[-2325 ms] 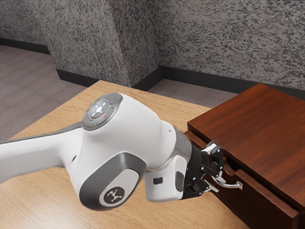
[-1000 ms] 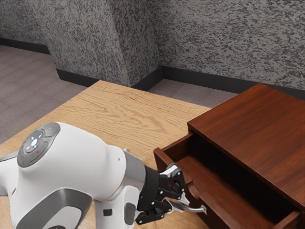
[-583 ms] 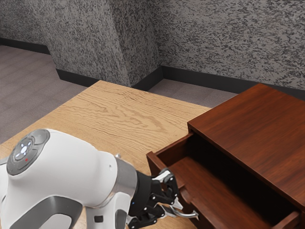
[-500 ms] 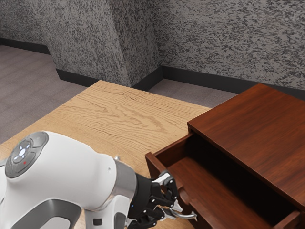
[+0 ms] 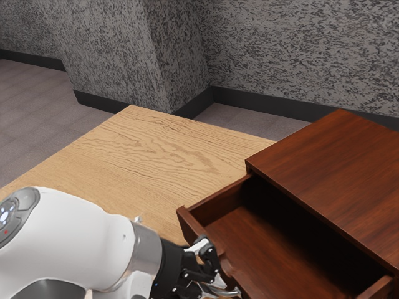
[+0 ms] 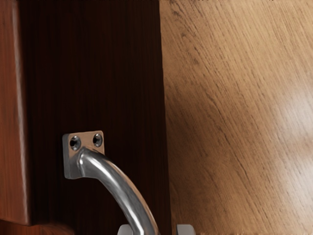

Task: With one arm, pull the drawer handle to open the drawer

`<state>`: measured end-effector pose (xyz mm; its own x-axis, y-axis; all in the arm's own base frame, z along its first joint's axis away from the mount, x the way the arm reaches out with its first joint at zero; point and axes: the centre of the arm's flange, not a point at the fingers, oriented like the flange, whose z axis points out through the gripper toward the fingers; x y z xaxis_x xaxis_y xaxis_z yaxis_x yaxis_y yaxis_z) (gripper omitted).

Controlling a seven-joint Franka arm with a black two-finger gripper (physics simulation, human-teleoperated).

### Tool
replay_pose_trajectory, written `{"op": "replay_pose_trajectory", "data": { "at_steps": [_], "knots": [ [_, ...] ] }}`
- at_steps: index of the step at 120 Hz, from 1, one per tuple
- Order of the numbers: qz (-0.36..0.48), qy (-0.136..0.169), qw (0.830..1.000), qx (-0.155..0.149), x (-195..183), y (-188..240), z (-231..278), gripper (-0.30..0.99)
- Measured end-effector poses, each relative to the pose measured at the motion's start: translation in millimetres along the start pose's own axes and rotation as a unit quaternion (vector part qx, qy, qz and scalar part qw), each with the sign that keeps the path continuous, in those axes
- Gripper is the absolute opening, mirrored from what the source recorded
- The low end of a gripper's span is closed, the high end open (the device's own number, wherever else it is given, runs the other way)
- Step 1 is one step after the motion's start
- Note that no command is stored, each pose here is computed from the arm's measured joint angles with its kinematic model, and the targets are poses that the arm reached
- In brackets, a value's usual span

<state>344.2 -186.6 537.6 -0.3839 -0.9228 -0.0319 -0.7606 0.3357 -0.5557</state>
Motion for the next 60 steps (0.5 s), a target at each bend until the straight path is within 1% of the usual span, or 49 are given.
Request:
{"op": "replay_pose_trajectory", "data": {
  "at_steps": [32,40,48,55,60],
  "knots": [
    [0.001,-0.003,1.0,0.001,0.7,9.1,-10.1,0.02],
    [0.001,-0.005,1.0,0.013,0.6,8.4,-24.2,0.04],
    [-0.012,-0.005,0.999,0.036,-11.2,5.4,-53.3,0.1],
    [-0.029,-0.002,0.998,0.052,-26.8,-1.5,-86.8,0.22],
    [-0.044,-0.003,0.997,0.061,-42.2,-16.8,-121.2,0.31]
  ]
}}
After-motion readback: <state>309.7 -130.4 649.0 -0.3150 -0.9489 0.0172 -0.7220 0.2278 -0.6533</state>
